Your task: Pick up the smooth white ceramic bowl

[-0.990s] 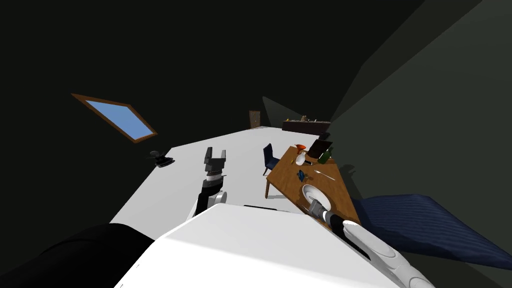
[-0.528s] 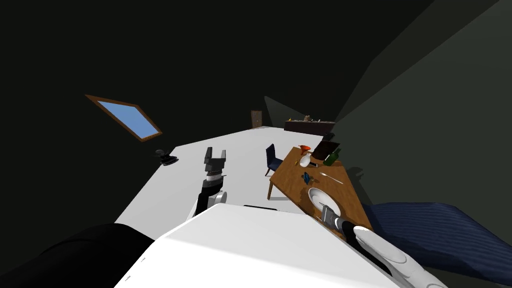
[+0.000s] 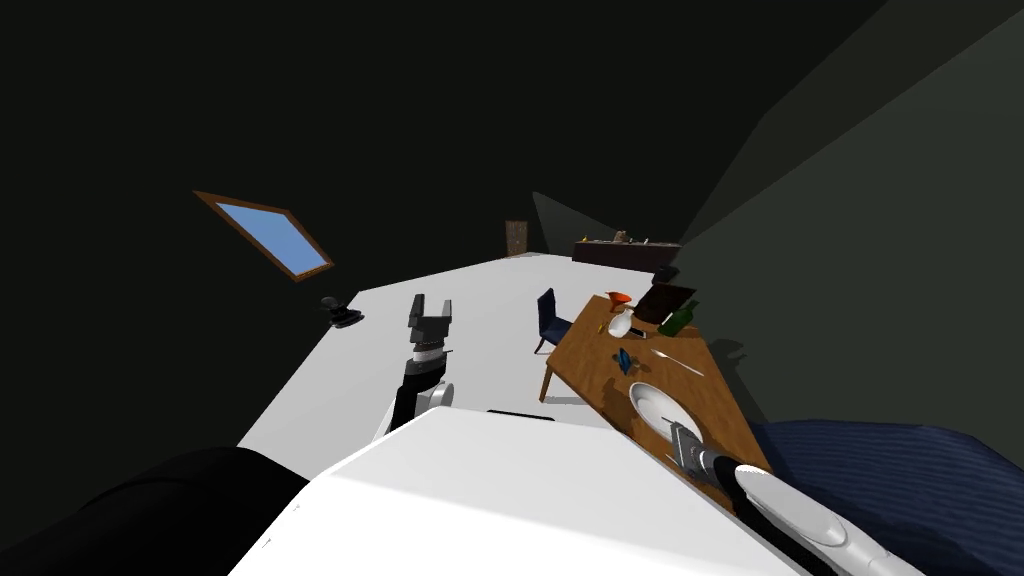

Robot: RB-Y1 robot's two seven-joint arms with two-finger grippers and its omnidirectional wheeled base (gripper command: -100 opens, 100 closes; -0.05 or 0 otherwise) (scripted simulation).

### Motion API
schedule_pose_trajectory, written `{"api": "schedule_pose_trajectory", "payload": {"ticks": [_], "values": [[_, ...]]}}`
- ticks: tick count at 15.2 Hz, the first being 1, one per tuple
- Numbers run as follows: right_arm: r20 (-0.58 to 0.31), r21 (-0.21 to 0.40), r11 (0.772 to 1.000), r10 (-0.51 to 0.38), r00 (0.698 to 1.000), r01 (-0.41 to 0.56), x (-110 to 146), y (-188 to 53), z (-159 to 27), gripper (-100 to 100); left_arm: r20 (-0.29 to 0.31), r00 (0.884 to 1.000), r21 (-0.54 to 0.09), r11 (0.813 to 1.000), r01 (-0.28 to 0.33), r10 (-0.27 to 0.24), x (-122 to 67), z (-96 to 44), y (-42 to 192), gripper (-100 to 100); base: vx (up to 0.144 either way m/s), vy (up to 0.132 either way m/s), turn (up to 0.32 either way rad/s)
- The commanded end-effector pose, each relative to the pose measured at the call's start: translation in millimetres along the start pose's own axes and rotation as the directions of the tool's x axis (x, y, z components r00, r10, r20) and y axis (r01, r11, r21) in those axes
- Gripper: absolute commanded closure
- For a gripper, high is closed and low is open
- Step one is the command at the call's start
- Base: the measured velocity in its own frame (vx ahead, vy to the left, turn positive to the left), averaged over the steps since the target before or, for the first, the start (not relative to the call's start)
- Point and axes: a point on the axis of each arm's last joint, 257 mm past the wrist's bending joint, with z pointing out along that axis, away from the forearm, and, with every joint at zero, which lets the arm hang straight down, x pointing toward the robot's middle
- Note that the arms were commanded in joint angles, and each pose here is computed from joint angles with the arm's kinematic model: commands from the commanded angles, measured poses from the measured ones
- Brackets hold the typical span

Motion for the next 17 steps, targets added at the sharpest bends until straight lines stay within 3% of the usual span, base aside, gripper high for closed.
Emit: {"api": "schedule_pose_trajectory", "payload": {"ticks": [1,6,9,12,13,14,15,16,17], "values": [[0.000,0.000,1.000,0.000,1.000,0.000,0,0,0.0,-100,0.000,1.000,0.000,1.000,0.000,0.000,0.0,0.0,0,0,0.004,0.034,0.016],[-0.084,0.011,0.985,0.172,0.981,-0.172,40,34,-9.5,-100,0.000,1.000,0.000,1.000,0.000,0.000,0.1,0.1,0,0,-0.128,-0.051,0.444],[-0.113,0.019,0.974,0.229,0.967,-0.228,53,46,-13.6,-100,0.000,1.000,0.000,1.000,0.000,0.000,0.1,0.1,0,0,-0.167,-0.039,0.487],[-0.171,0.043,0.941,0.337,0.926,-0.335,80,72,-24.0,-100,0.000,1.000,0.000,1.000,0.000,0.000,0.1,0.1,0,0,-0.170,-0.037,0.478],[-0.171,0.043,0.941,0.337,0.926,-0.335,80,72,-24.0,-100,0.000,1.000,0.000,1.000,0.000,0.000,0.1,0.1,0,0,-0.158,-0.001,0.491],[-0.201,0.058,0.921,0.388,0.899,-0.385,94,85,-30.3,-100,0.000,1.000,0.000,1.000,0.000,0.000,0.1,0.1,0,0,-0.158,-0.001,0.525],[-0.201,0.058,0.921,0.388,0.899,-0.385,94,85,-30.3,-100,0.000,1.000,0.000,1.000,0.000,0.000,0.1,0.1,0,0,-0.151,-0.003,0.483],[-0.231,0.076,0.898,0.438,0.869,-0.432,107,99,-37.3,-100,0.000,1.000,0.000,1.000,0.000,0.000,0.1,0.1,0,0,-0.171,-0.008,0.506],[-0.231,0.076,0.898,0.438,0.869,-0.432,107,99,-37.3,-100,0.000,1.000,0.000,1.000,0.000,0.000,0.1,0.1,0,0,-0.162,0.005,0.514]]}}
